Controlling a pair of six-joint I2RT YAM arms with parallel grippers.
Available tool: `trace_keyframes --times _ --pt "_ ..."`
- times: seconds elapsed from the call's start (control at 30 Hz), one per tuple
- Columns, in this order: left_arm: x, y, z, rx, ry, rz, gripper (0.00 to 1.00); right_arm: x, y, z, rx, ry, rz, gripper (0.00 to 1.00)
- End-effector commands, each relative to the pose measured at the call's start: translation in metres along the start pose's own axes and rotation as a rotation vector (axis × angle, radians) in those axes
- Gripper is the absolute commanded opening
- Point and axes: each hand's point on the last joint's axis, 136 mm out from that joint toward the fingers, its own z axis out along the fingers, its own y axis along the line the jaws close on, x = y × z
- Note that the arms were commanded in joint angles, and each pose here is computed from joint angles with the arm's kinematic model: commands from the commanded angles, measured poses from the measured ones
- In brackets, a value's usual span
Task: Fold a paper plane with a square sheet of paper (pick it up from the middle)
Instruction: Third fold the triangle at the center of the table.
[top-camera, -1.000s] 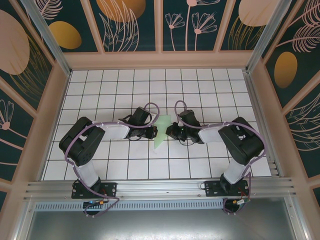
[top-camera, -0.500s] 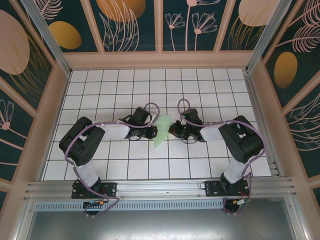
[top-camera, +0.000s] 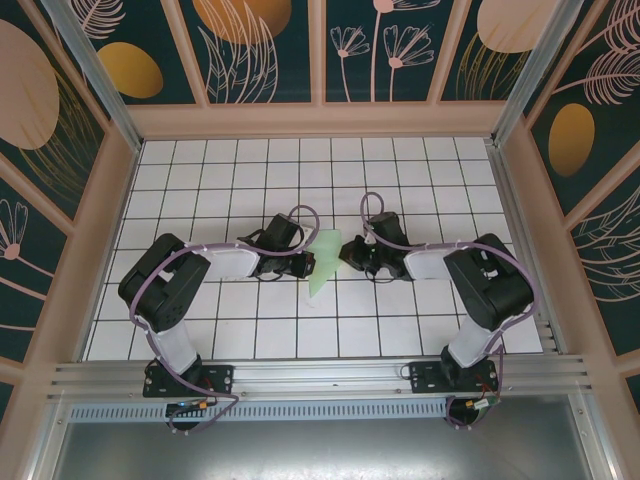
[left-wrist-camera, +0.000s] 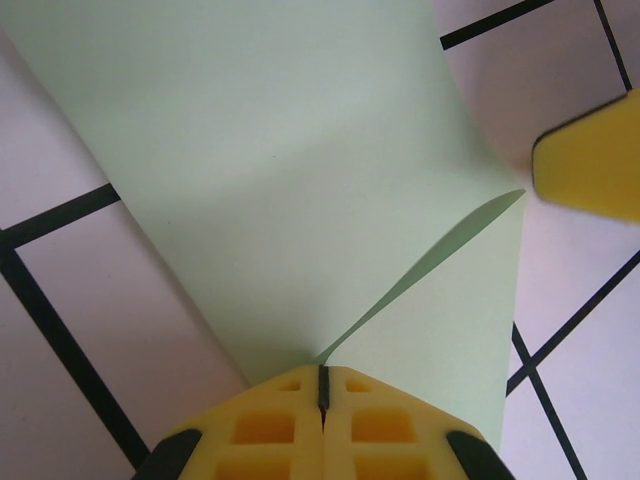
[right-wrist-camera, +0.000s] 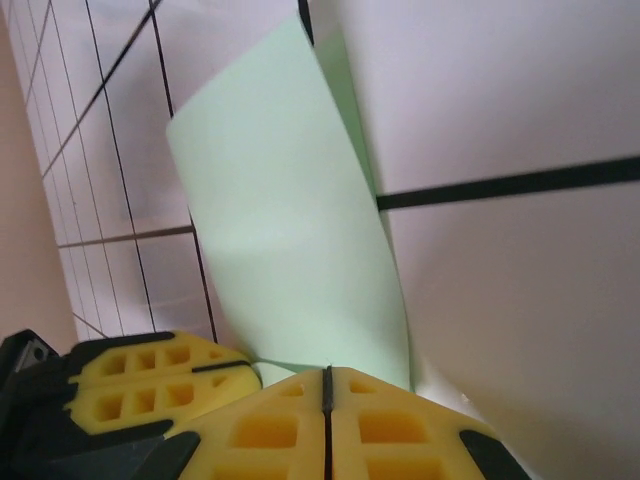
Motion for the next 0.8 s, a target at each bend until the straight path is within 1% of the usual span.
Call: trace_keyframes --times 0.0,0.2,0.33,0.43,0.57,0.7,0.77 --pt "0.029 0.018 0.008 -0.062 0.105 -0.017 0.03 -0.005 0.014 0.0 -0.062 0.01 -0.02 0.09" --pt "0.028 0.017 0.008 -0.059 0.103 -0.018 0.03 0.004 -0.012 0.01 -0.012 0.022 0.026 0.09" --pt "0.028 0.017 0.008 -0.059 0.103 -0.017 0.03 0.01 -0.035 0.013 0.065 0.025 0.053 0.08" --pt "0.027 0.017 0.009 -0.057 0.103 -0.015 0.03 0.011 -0.041 0.012 0.098 0.021 0.054 0.08" --pt "0.028 0.017 0.008 -0.059 0.104 -0.017 0.03 0.001 -0.019 0.002 0.063 -0.008 0.017 0.09" --pt "0.029 0.017 0.008 -0.058 0.107 -0.014 0.03 -0.007 0.017 -0.013 -0.021 -0.041 -0.049 0.1" --pt "0.029 0.018 0.009 -0.059 0.108 -0.014 0.03 -0.004 0.03 -0.013 -0.065 -0.03 -0.073 0.1"
